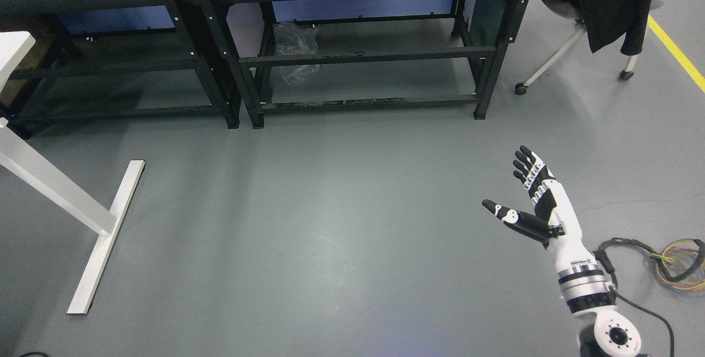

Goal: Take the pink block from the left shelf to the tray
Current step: 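Drive toward the black shelf holding the green tray, right hand raised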

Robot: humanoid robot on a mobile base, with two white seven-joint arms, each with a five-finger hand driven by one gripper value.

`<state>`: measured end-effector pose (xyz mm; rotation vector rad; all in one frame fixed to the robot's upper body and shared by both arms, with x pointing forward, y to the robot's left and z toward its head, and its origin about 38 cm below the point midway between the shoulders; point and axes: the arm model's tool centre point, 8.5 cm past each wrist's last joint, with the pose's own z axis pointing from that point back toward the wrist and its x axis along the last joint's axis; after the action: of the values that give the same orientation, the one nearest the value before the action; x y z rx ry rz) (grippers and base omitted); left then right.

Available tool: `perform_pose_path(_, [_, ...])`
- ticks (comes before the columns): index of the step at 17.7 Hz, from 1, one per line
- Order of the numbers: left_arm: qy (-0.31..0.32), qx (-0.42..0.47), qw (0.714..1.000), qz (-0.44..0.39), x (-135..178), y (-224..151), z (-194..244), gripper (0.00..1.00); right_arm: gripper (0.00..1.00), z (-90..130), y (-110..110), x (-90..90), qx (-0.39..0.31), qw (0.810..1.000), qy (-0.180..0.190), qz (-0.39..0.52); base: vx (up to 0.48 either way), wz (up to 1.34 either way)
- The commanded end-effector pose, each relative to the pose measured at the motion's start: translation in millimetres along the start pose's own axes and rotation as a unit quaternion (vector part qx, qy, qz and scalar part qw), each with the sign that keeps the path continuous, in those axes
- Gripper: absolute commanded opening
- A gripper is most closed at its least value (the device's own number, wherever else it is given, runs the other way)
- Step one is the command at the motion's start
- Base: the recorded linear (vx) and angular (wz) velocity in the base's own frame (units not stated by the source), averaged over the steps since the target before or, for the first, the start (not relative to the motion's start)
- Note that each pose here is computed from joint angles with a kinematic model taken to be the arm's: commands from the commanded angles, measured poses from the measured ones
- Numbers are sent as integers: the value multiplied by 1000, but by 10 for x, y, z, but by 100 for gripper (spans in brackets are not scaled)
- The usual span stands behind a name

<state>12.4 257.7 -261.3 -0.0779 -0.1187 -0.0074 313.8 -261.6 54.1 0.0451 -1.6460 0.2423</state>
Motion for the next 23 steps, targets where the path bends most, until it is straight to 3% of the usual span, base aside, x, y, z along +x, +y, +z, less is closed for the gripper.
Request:
perform_pose_path(1, [2,8,1000,-1,-69,103,21,100,100,23,-76,-9,1,1000,6,20,0,0])
perform_pose_path(10, [2,8,1000,-1,-69,103,21,100,100,-84,-103,70,-3,1000,-4,22,0,0])
perform_pose_path(12, [2,8,1000,-1,-69,103,21,100,100,-144,-85,68,0,1000,10,16,0,0])
perform_pose_path(18, [2,8,1000,-1,-69,103,21,100,100,-180,140,29,14,1000,23,6,40,14])
perform_pose_path(23, [2,8,1000,-1,-69,103,21,100,100,-275,292,16,-16,999,46,-5,134,61])
